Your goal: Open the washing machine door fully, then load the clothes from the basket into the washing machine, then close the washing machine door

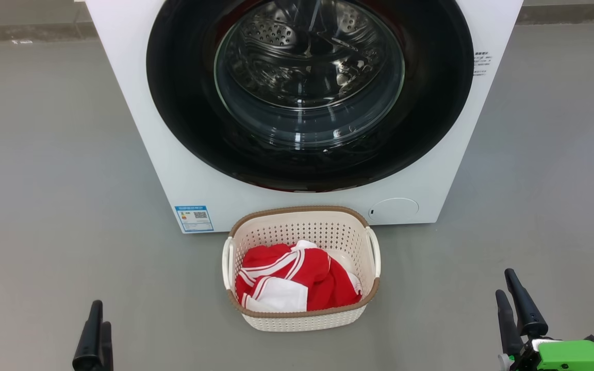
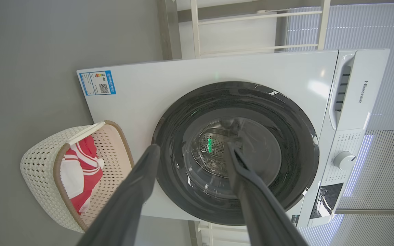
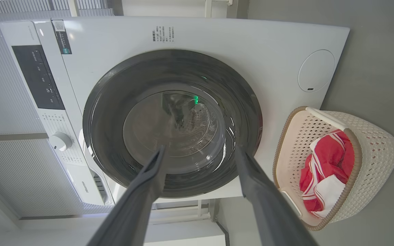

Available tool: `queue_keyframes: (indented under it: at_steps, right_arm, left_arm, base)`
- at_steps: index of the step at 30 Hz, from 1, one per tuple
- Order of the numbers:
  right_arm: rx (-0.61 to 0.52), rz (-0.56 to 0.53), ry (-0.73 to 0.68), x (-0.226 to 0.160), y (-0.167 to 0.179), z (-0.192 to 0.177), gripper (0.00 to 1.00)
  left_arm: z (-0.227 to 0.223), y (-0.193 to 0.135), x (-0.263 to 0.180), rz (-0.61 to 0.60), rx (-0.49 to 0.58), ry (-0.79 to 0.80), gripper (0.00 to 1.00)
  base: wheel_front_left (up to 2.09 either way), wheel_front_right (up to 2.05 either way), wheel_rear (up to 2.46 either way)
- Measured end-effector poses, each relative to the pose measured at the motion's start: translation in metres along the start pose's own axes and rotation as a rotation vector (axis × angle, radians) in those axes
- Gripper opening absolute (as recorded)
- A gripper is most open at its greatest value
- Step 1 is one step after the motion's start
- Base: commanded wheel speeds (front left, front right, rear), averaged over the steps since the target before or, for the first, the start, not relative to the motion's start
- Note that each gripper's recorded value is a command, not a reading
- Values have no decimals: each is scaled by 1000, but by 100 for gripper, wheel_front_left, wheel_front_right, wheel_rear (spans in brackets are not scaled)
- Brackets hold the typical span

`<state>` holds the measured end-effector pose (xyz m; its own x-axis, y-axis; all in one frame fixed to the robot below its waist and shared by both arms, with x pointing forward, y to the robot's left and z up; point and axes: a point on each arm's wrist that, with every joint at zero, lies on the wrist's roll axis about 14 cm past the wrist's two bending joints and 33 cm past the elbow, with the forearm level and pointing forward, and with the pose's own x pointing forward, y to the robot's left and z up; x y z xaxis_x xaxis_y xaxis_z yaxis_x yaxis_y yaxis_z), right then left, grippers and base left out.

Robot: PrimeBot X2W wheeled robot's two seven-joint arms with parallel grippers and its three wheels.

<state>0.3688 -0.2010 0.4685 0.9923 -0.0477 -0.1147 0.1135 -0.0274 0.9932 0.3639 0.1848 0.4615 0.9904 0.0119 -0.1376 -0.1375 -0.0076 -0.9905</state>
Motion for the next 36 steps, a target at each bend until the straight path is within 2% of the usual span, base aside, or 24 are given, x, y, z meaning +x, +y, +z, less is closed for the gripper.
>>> queue_keyframes:
  at_steps: [8, 20, 28, 36]
  right_arm:
    - [-37, 25, 9, 2, 8, -5, 100]
    - [-194, 51, 36, 6, 17, -11, 100]
    - [-342, 82, 50, 11, 25, -17, 100]
    - [-440, 107, 49, 13, 31, -21, 100]
  left_arm:
    - [2, -6, 0, -17, 48, -10, 100]
    - [3, -15, 1, -45, 160, -22, 100]
    - [2, -26, 4, -78, 290, -23, 100]
    - [-1, -32, 4, -101, 422, -21, 100]
  base:
    - [0, 0, 0]
    - [0, 0, 0]
    - [0, 0, 0]
    - [0, 0, 0]
